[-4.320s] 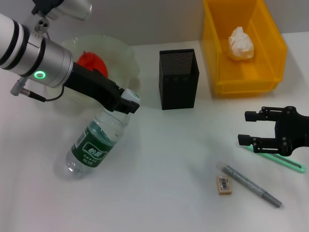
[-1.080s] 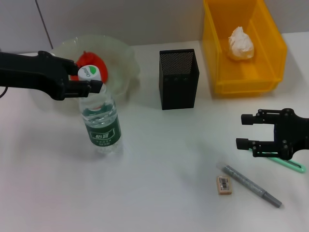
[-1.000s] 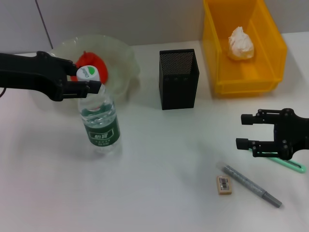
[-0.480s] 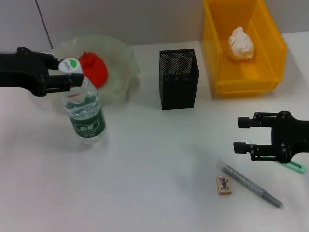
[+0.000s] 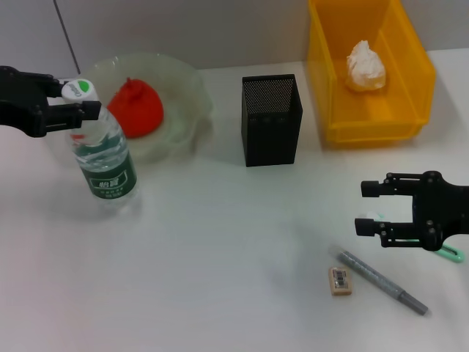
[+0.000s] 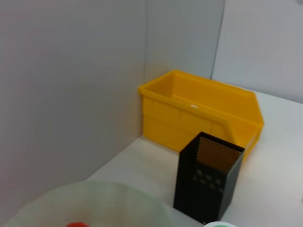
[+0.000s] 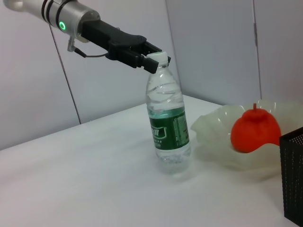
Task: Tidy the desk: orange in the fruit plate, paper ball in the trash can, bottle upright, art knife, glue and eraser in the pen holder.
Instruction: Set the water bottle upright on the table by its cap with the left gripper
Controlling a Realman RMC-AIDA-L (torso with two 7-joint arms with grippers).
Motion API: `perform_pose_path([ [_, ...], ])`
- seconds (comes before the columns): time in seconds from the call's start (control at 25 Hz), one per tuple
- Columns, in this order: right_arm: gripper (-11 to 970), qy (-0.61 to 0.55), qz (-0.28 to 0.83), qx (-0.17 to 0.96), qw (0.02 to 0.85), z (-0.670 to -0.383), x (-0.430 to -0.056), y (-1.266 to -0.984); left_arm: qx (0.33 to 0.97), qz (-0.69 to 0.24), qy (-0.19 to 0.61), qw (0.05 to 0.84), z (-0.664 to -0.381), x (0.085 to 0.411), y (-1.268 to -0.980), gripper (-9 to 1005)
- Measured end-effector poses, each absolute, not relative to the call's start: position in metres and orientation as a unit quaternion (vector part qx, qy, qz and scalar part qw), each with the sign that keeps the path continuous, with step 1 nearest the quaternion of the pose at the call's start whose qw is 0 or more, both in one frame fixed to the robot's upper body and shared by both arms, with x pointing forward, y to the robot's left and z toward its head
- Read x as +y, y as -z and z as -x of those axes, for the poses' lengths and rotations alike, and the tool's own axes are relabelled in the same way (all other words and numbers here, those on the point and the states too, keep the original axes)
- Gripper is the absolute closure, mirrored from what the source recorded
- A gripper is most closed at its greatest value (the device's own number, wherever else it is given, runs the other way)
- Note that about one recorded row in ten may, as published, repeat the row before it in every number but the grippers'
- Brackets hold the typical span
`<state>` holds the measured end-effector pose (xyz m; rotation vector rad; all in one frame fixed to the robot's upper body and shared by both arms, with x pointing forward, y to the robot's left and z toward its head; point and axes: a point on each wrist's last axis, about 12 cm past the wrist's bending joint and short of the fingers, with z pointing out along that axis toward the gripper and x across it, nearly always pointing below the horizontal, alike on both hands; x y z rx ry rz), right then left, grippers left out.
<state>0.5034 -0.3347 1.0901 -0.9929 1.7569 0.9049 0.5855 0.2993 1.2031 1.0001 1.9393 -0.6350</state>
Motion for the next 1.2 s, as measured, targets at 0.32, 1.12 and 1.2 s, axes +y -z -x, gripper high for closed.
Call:
perform_pose_path([
  [0.32,264,-0.366,0.402,0.710,0.447,-0.503,-0.335,-1.090,0.782,-0.382,0.239,0.431,-0.587,0.305,-1.200,542],
  [1.12,264,-0.366,0.401,0.710,0.448,-0.503,-0.335,-1.090,0.794,-0.366,0.227,0.429,-0.587,0.311,-1.184,537],
  [1.2,264,-0.366,0.401,0.710,0.448,-0.503,-0.335,-1.090,0.794,-0.366,0.226,0.429,-0.588,0.311,-1.182,537],
])
